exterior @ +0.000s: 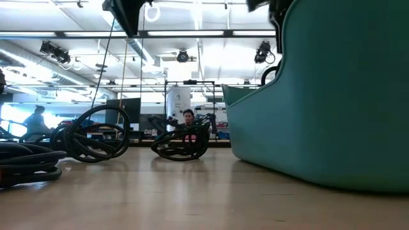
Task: Pick and place USB-C Cables
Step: Put the black charger cable into the green bin
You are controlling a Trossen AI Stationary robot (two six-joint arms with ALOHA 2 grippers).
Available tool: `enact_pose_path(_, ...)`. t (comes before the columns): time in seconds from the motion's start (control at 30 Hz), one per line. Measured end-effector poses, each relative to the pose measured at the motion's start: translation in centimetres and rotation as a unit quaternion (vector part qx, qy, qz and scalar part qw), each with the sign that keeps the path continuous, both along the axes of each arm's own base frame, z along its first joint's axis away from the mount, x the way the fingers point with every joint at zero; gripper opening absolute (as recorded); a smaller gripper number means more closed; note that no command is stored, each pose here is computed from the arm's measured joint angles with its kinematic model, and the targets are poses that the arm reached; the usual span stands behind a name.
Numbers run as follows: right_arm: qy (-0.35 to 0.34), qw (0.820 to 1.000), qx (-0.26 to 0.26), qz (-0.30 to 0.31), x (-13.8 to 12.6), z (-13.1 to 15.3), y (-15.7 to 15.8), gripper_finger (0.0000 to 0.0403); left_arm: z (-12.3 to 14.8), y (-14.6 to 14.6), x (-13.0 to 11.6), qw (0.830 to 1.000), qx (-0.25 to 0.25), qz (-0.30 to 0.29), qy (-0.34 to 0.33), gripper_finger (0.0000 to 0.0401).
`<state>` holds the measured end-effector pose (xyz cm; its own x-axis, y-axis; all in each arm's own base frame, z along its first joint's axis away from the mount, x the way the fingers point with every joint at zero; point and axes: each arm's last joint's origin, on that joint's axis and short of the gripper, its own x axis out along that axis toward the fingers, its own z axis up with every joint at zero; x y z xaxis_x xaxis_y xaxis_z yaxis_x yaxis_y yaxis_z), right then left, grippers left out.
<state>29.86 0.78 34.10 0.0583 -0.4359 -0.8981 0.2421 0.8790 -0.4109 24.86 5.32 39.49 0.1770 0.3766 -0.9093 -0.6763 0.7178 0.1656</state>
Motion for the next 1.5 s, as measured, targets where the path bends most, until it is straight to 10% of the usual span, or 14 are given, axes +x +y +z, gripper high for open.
enact_pose_path(0.33, -0.201, 0.973, -0.021, -0.116, -8.9, 7.7, -2.7, 0.0186, -4.8, -0.2, -1.0, 0.997, -0.017, 0.013, 0.071, 0.013)
enact_pose_path(0.67, -0.31, 0.939, -0.005, -0.148, -14.1, 10.6, -2.8, 0.0186, -11.2, -2.5, -0.4, 0.987, -0.152, 0.031, -0.03, 0.013)
enact_pose_path(1.13, -0.307, 0.943, -0.01, -0.132, -14.0, 10.6, -2.8, 0.0186, -14.7, -14.3, -0.6, 0.941, -0.307, 0.115, -0.085, 0.013)
enact_pose_path(1.5, -0.301, 0.949, -0.021, -0.089, -11.4, 8.9, -2.9, 0.0186, -15.7, -20.4, -2.6, 0.914, -0.291, 0.245, -0.143, 0.0119)
